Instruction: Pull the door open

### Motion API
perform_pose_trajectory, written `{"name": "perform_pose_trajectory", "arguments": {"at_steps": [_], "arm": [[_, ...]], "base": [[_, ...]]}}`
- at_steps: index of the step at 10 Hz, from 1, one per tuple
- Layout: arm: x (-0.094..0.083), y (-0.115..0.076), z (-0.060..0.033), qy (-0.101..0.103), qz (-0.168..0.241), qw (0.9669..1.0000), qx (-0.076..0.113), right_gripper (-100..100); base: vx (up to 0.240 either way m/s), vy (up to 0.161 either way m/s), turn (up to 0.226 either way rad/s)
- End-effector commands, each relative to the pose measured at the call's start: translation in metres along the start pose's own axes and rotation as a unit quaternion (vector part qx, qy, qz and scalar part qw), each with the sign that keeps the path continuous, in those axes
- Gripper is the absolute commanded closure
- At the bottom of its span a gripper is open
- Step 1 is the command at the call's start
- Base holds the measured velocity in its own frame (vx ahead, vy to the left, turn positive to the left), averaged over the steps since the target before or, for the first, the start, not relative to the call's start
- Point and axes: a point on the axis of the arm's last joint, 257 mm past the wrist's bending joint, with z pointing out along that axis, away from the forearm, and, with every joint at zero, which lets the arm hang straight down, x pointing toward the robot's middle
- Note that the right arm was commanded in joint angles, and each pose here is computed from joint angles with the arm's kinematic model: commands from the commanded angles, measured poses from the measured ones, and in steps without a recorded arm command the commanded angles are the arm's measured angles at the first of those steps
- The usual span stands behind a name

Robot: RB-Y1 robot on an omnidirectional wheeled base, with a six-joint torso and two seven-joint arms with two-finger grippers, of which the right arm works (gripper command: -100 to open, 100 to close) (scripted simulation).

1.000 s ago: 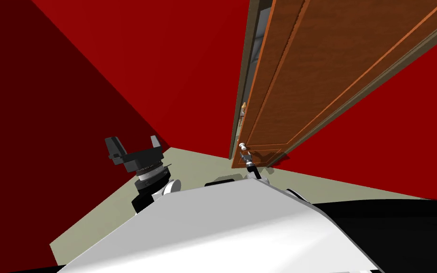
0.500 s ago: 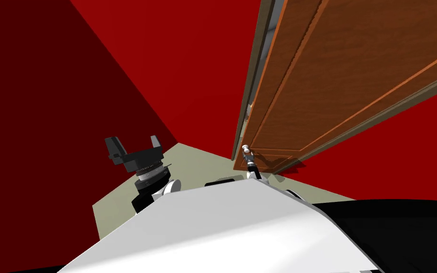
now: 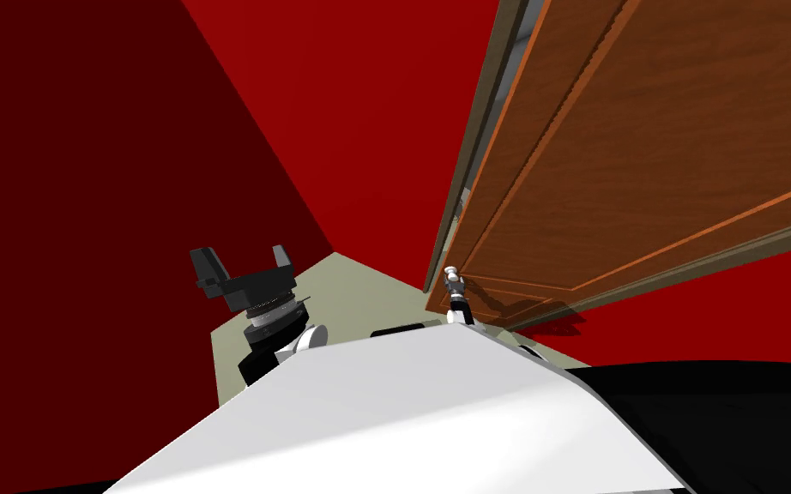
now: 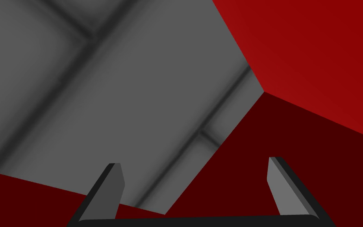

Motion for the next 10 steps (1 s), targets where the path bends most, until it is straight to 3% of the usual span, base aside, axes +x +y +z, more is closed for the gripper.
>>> {"name": "perform_pose_trajectory", "arguments": {"at_steps": [1,4,5,6,10], "arm": [[0.002,0.004,-0.0010,0.000,0.000,1.0000,-0.008,-100],[-0.001,0.023,-0.0031,-0.005,-0.001,0.9990,-0.044,-100],[0.000,0.018,-0.0027,-0.003,0.000,0.9993,-0.036,-100],[0.000,0.018,-0.0027,-0.003,0.000,0.9993,-0.036,100],[0.000,0.018,-0.0027,-0.003,0.000,0.9993,-0.036,100]], "base": [[-0.015,-0.047,0.055],[-0.018,-0.046,0.236],[-0.008,-0.025,0.061],[0.001,0.000,-0.071],[0.001,0.002,-0.004]]}}
